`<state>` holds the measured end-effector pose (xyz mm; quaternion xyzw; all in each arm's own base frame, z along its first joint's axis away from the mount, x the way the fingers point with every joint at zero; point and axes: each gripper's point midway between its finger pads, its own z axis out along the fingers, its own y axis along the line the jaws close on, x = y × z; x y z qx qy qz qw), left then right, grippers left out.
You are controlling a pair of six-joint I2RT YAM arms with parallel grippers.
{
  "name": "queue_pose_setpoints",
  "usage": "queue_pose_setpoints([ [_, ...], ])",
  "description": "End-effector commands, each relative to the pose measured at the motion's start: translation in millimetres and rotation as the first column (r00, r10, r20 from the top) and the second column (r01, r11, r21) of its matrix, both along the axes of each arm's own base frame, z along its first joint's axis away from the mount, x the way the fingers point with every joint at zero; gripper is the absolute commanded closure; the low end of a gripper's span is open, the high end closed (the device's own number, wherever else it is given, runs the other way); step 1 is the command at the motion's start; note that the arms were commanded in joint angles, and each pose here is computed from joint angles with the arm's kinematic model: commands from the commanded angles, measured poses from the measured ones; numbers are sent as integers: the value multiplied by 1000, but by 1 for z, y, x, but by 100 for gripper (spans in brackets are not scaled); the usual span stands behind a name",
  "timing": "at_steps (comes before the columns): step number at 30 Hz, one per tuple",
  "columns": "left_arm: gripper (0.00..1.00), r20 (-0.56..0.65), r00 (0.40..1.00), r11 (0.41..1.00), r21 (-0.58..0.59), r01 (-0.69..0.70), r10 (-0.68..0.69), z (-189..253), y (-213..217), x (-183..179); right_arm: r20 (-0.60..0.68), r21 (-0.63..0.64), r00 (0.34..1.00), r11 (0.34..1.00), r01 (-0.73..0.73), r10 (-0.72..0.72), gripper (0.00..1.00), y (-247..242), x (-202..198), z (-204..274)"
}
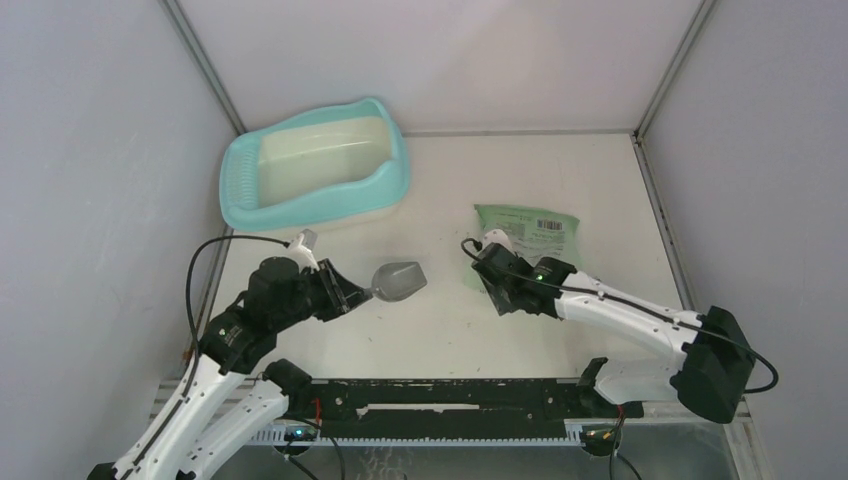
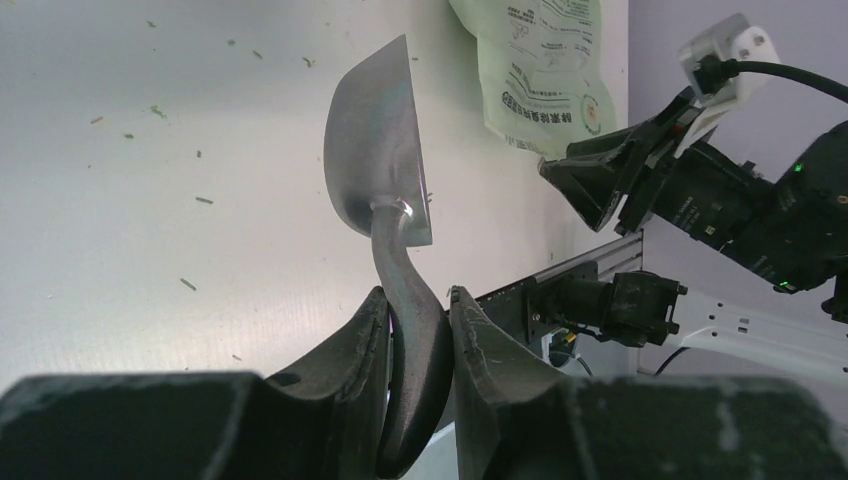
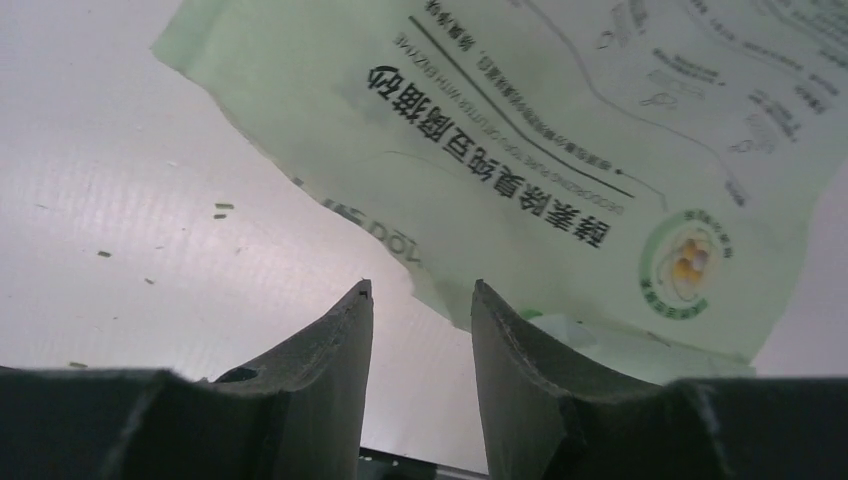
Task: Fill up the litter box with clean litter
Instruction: Open the cat litter bag at the center of the board.
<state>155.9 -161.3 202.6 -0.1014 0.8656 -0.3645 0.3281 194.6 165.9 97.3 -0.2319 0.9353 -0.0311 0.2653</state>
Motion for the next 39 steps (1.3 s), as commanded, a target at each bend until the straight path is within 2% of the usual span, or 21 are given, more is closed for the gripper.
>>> queue_pose_setpoints([
  [1,83,128,991,996,-69,57,-48,44,-11,6,209,68,977,996,-52,37,51,6,26,40],
  [6,82,126,990,995,-71,67,-58,45,-13,6,226,30,967,991,-128,118,53,9,31,42],
  [13,82,122,990,995,-73,74,-64,43,-13,4,199,34,965,983,-181,171,62,17,26,38],
  [21,82,122,990,993,-75,86,-77,43,-16,4,173,42,961,973,-228,217,60,22,13,34],
  [27,82,122,989,993,-74,93,-83,42,-17,4,141,-11,965,975,-224,223,58,20,12,22],
  [34,82,124,988,992,-76,98,-88,43,-17,3,110,-142,969,968,-205,221,58,6,20,8],
  [39,82,126,988,992,-79,101,-91,44,-18,4,124,-169,970,968,-186,208,59,4,27,9],
])
